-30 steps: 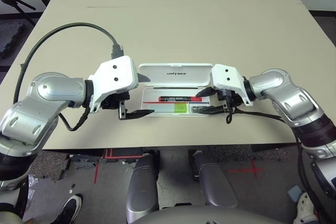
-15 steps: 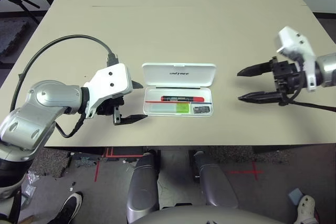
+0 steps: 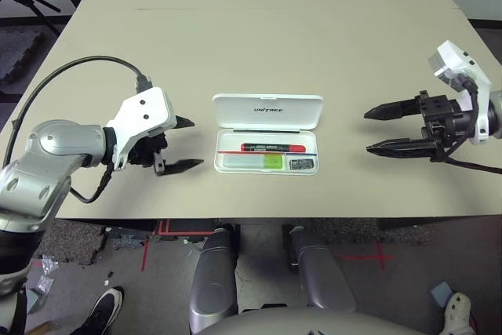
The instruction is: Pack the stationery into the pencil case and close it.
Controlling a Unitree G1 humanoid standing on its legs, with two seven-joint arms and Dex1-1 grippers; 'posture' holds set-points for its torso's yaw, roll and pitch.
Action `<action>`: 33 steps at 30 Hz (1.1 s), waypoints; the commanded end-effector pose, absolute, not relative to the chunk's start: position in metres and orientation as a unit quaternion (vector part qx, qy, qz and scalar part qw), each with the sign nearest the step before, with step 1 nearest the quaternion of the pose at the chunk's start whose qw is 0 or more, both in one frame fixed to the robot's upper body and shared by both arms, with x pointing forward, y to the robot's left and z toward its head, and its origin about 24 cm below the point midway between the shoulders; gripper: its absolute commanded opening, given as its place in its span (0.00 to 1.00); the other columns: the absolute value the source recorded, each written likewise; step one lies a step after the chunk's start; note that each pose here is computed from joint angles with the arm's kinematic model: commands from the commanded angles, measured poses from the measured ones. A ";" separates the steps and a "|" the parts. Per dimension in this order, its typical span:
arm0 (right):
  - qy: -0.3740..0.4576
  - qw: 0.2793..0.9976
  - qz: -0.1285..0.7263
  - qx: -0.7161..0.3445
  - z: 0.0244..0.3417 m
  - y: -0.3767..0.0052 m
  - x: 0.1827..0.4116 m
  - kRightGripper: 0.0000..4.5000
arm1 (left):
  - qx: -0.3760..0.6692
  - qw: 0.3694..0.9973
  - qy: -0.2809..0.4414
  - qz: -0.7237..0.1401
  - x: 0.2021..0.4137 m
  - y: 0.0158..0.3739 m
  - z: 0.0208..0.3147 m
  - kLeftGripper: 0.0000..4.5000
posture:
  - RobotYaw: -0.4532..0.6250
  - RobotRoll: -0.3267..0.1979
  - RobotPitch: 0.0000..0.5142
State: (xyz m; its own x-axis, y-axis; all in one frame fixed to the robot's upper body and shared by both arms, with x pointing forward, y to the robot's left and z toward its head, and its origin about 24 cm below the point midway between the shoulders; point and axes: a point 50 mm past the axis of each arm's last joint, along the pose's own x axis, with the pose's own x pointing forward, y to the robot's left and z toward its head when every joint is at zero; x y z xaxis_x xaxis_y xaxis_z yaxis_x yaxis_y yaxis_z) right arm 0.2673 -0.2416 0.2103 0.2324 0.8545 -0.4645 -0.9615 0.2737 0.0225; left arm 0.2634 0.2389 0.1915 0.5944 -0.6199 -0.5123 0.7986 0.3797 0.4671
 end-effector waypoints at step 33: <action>0.188 0.760 0.605 -0.143 0.204 -0.226 0.260 1.00 | 0.308 0.843 0.030 -0.440 0.320 0.186 0.163 0.01 | 0.43 0.62 0.44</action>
